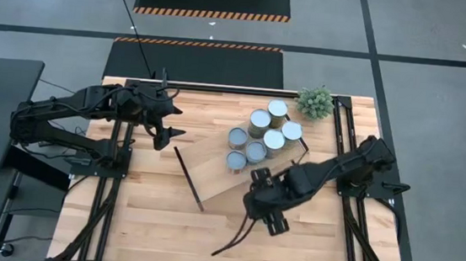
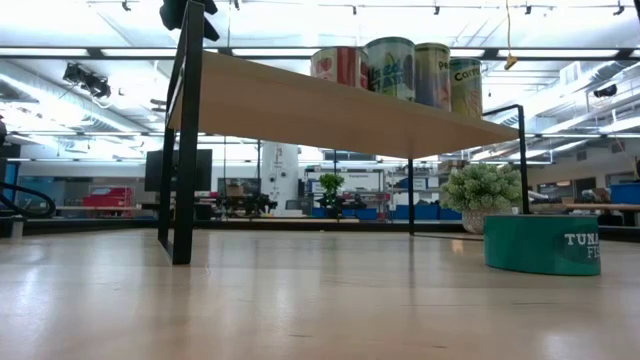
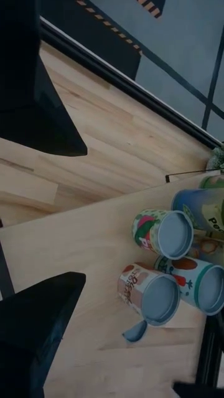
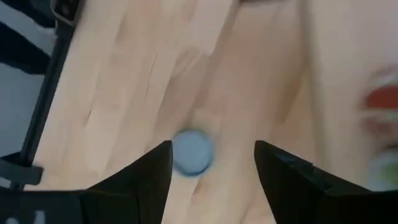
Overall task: Pick and place cans onto a shelf
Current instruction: Put the small tuna can on the shelf
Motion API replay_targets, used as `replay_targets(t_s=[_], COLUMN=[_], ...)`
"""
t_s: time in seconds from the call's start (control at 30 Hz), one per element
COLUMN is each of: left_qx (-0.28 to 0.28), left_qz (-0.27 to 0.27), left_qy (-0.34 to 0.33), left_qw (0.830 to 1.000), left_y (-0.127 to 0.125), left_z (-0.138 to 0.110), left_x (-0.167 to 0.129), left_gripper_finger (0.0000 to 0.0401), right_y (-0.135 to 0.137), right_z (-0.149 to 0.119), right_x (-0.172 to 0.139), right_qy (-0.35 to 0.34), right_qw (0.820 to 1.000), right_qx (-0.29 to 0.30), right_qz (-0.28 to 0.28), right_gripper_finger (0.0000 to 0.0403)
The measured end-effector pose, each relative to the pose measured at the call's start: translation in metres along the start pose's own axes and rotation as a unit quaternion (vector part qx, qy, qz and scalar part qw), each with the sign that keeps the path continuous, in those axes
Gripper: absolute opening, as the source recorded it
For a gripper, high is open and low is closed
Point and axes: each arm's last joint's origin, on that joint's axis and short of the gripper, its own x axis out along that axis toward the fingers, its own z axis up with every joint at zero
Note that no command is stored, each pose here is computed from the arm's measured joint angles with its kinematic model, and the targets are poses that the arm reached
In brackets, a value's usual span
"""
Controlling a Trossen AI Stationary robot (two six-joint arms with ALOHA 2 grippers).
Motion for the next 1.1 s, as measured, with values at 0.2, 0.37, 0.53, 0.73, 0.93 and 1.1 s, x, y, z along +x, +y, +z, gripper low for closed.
replay_targets(t_s=[0.2, 0.37, 0.53, 0.73, 0.93, 1.1], left_qx=[0.000, 0.001, 0.001, 0.001, 0.001, 0.001], left_qz=[0.000, 0.000, 0.000, 0.000, 0.000, 0.000], left_qy=[0.001, 0.002, 0.002, 0.002, 0.003, 0.003], left_qw=[1.000, 1.000, 1.000, 1.000, 1.000, 1.000], left_y=[0.000, 0.000, 0.000, 0.000, 0.000, 0.000], left_z=[0.000, 0.000, 0.000, 0.000, 0.000, -0.001], left_x=[0.000, 0.000, 0.000, 0.000, 0.000, 0.000], left_gripper_finger=[0.0325, 0.0325, 0.0325, 0.0325, 0.0325, 0.0325], right_y=[0.024, 0.030, 0.026, 0.021, 0.021, 0.020], right_z=[-0.030, -0.069, -0.092, -0.102, -0.117, -0.124], right_x=[0.040, 0.077, 0.106, 0.118, 0.134, 0.146], right_qy=[-0.020, -0.023, 0.003, 0.012, 0.003, -0.022], right_qw=[0.996, 0.985, 0.978, 0.980, 0.982, 0.982], right_qx=[0.075, 0.173, 0.204, 0.199, 0.186, 0.189], right_qz=[0.034, 0.014, 0.038, 0.017, -0.013, -0.017], right_gripper_finger=[0.0233, 0.0236, 0.0266, 0.0334, 0.0377, 0.0388])
